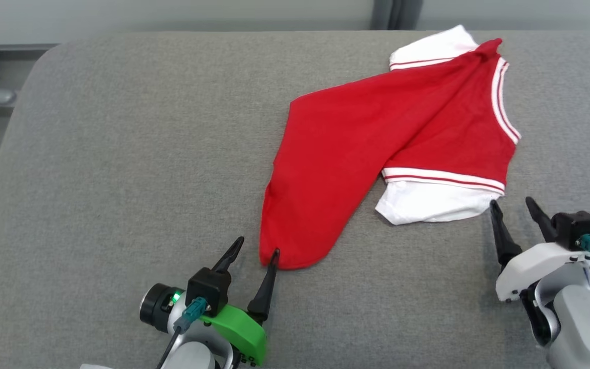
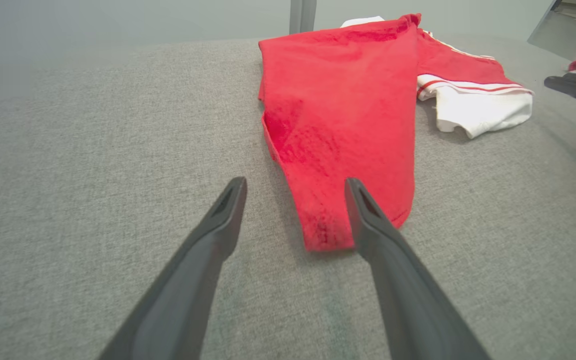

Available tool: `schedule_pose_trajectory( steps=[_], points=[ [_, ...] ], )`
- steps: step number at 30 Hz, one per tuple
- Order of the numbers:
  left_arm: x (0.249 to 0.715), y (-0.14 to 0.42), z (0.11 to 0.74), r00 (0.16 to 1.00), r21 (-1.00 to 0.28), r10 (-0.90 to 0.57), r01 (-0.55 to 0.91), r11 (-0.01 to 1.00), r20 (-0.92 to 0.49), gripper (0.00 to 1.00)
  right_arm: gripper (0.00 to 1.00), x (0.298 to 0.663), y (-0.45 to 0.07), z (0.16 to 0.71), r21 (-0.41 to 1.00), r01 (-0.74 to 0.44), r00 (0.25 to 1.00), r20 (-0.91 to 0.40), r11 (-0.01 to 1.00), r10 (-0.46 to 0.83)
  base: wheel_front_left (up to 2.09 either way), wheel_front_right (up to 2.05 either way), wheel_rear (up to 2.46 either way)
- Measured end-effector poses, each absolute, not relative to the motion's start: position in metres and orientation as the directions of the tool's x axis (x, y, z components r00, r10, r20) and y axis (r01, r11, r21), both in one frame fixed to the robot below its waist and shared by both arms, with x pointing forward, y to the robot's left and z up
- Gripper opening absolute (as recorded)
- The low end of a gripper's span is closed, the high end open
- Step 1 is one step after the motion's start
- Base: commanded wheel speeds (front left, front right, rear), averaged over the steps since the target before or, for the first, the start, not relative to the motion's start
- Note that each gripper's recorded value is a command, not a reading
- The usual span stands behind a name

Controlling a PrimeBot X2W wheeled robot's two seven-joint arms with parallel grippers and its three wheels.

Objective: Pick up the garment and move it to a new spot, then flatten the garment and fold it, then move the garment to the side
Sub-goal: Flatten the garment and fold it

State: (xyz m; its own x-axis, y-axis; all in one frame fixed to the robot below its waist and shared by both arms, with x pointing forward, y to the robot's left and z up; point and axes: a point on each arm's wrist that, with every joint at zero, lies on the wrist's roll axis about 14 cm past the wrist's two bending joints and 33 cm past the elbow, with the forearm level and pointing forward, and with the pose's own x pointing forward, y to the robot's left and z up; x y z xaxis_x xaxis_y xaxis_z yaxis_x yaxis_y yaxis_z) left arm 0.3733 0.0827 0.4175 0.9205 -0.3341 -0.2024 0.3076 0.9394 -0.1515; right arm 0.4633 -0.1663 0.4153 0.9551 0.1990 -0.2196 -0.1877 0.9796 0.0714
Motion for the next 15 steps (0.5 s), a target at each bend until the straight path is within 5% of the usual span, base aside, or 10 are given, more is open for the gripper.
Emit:
schedule_pose_trajectory(
  steps=[7, 15],
  points=[
    [0.376, 0.056, 0.433, 0.900, -0.153, -0.407, 0.385, 0.910, -0.154, 1.00, 1.00, 0.420, -0.176, 0.413, 0.131, -0.136, 0.959, -0.232, 0.982, 0.163, 0.00, 0.00, 0.00],
    [0.371, 0.057, 0.443, 0.905, -0.147, -0.407, 0.388, 0.910, -0.125, 1.00, 1.00, 0.411, -0.140, 0.412, 0.167, -0.215, 0.939, -0.235, 0.962, 0.251, 0.00, 0.00, 0.00]
  ],
)
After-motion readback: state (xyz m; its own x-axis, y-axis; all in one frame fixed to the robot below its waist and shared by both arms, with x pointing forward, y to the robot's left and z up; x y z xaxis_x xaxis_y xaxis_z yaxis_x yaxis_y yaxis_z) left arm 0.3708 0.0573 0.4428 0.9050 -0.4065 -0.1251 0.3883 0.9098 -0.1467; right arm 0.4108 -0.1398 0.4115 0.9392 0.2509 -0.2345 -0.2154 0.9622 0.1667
